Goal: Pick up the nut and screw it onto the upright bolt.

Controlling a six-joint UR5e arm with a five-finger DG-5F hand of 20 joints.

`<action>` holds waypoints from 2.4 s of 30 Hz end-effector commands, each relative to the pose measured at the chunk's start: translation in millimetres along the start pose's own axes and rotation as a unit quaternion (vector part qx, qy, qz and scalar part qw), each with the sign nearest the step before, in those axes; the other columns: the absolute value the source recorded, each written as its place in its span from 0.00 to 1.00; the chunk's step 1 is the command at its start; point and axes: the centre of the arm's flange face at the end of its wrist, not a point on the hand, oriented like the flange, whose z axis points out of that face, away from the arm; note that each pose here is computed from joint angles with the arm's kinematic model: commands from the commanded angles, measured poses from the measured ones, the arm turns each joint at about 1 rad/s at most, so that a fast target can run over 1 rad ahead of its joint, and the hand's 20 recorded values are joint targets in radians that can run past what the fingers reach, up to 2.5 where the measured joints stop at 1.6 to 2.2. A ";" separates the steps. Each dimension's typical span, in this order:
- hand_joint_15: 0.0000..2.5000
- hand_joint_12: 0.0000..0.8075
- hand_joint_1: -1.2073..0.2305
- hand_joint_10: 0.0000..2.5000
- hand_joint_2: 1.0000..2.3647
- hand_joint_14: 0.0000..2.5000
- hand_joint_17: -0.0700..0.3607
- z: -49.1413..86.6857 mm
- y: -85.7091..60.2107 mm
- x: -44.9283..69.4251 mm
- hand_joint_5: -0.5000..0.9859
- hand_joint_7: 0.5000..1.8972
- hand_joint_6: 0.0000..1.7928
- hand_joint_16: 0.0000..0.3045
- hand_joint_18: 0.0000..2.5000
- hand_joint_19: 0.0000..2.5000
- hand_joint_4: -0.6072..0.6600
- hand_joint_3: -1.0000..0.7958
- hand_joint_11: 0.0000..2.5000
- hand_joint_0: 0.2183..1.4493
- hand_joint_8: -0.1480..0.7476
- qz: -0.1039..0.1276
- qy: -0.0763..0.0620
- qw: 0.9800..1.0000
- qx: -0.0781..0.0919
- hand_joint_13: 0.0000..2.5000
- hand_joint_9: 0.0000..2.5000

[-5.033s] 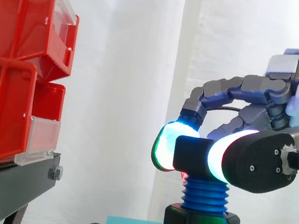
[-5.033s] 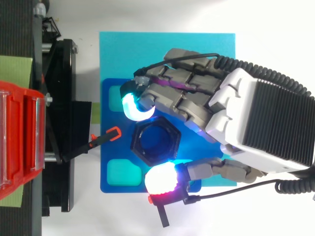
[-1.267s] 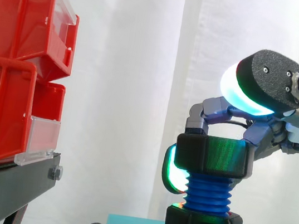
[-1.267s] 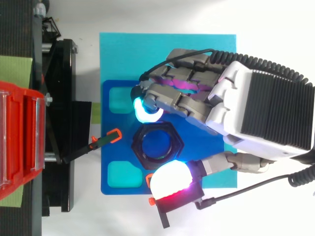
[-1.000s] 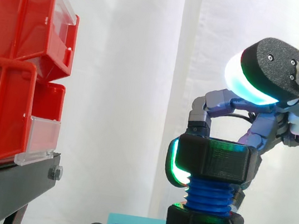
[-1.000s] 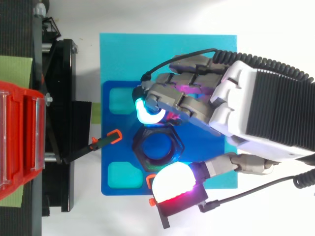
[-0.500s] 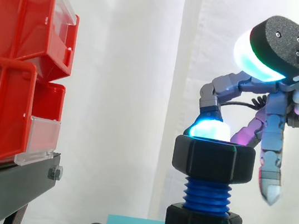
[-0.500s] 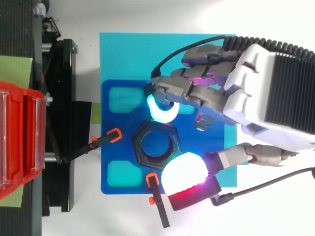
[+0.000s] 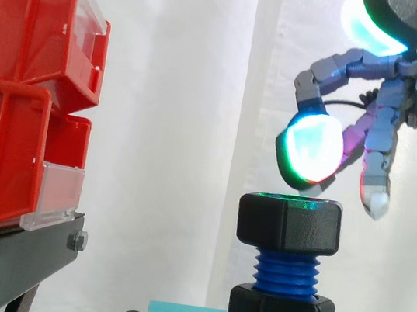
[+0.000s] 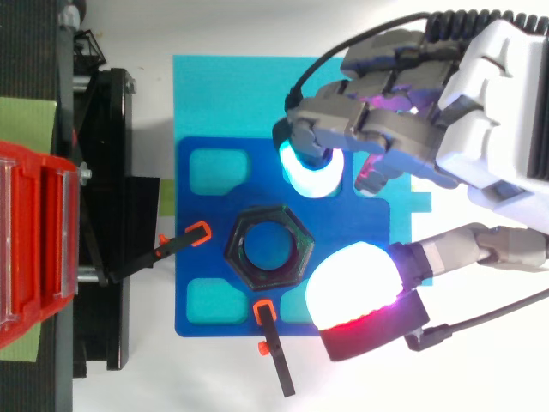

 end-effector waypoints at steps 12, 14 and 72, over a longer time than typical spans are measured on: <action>0.00 0.45 0.77 0.00 0.00 0.00 0.44 17.1 18.2 16.5 0.24 0.16 0.28 0.17 0.23 0.06 0.60 0.28 0.00 0.19 0.47 -0.006 -0.046 0.998 -0.052 0.22 0.33; 0.00 0.46 0.76 0.00 0.00 0.00 0.45 20.2 20.6 28.9 0.23 0.13 0.28 0.18 0.19 0.05 0.59 0.28 0.00 0.19 0.47 -0.004 -0.047 0.997 -0.057 0.17 0.26; 0.00 0.41 0.78 0.00 0.00 0.00 0.37 22.7 -6.6 72.3 0.32 0.51 0.28 0.13 0.05 0.00 0.65 0.28 0.00 0.21 0.47 0.006 0.001 0.999 -0.046 0.13 0.23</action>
